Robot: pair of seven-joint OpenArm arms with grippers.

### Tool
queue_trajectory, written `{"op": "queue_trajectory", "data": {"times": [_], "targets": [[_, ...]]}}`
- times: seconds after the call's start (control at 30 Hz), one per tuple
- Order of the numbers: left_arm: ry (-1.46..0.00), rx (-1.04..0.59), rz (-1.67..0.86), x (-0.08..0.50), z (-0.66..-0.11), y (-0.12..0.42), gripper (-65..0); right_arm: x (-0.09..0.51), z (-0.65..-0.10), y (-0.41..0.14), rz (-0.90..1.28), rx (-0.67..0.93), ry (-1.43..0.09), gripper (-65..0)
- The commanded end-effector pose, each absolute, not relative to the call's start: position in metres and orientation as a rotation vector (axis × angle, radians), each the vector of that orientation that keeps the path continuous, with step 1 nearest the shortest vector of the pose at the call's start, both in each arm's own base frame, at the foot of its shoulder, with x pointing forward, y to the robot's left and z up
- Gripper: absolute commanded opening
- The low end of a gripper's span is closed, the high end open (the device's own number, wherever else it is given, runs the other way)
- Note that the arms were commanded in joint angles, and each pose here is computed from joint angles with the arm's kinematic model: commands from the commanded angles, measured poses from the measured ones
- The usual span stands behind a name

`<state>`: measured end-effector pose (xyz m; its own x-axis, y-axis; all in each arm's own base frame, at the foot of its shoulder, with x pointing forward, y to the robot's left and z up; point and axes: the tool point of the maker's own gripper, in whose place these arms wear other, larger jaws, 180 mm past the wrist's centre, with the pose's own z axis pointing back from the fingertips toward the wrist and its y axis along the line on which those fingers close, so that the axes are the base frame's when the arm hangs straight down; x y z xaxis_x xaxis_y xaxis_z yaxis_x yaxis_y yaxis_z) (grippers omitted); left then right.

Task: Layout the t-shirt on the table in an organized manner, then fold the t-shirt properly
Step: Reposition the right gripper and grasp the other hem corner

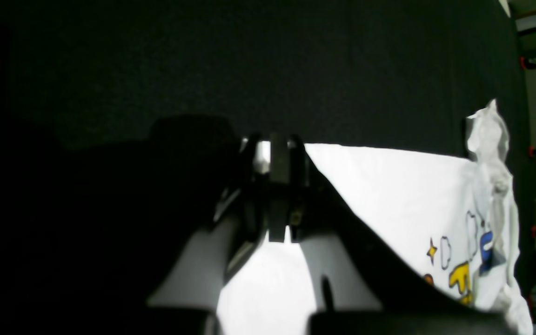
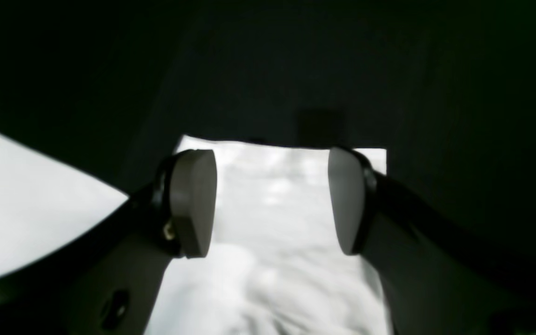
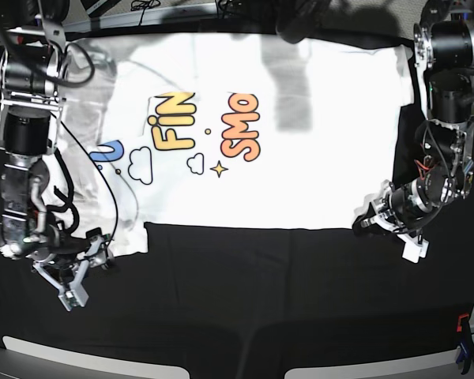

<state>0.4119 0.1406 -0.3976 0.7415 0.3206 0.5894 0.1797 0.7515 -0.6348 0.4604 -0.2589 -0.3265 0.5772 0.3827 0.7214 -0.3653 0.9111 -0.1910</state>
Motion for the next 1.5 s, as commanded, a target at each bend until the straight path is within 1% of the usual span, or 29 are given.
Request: {"op": "queue_trajectory", "data": {"times": [0.0,0.07,0.17,0.33,0.53,0.73,0.93,1.13,1.3,1.33,1.37,1.47], "targets": [[-0.815,-0.744,0.077,0.427,-0.376,0.146,-65.0,0.476,-0.304,-0.272,0.417,-0.08,-0.916,-28.1],[-0.815,-0.744,0.077,0.427,-0.376,0.146,-65.0,0.478,-0.314,-0.284,0.383,-0.127,-0.913,-28.1],[-0.815,-0.744,0.077,0.427,-0.376,0.146,-65.0,0.477,-0.332,-0.313,0.257,-0.186,-0.902,-28.1],[-0.815,-0.744,0.077,0.427,-0.376,0.146,-65.0,0.473,-0.356,-0.336,0.138,-0.194,-0.883,-28.1],[-0.815,-0.744,0.077,0.427,-0.376,0.146,-65.0,0.473,-0.353,-0.356,0.097,-0.262,-0.891,-28.1],[-0.815,-0.744,0.077,0.427,-0.376,0.146,-65.0,0.457,-0.371,-0.364,0.056,-0.245,-0.793,-28.2],[-0.815,-0.744,0.077,0.427,-0.376,0.146,-65.0,0.447,-0.387,-0.367,0.039,-0.234,-0.748,-28.2],[-0.815,-0.744,0.077,0.427,-0.376,0.146,-65.0,0.425,-0.418,-0.368,0.011,-0.204,-0.656,-28.2],[-0.816,-0.744,0.077,0.427,-0.376,0.146,-65.0,0.422,-0.424,-0.358,0.048,-0.157,-0.64,-28.5],[-0.816,-0.744,0.077,0.427,-0.376,0.146,-65.0,0.422,-0.424,-0.358,0.048,-0.157,-0.638,-29.6],[-0.816,-0.744,0.077,0.427,-0.376,0.146,-65.0,0.421,-0.424,-0.358,0.048,-0.158,-0.635,-32.0],[-0.816,-0.744,0.077,0.427,-0.376,0.146,-65.0,0.419,-0.426,-0.359,0.046,-0.158,-0.618,-45.1]]}}
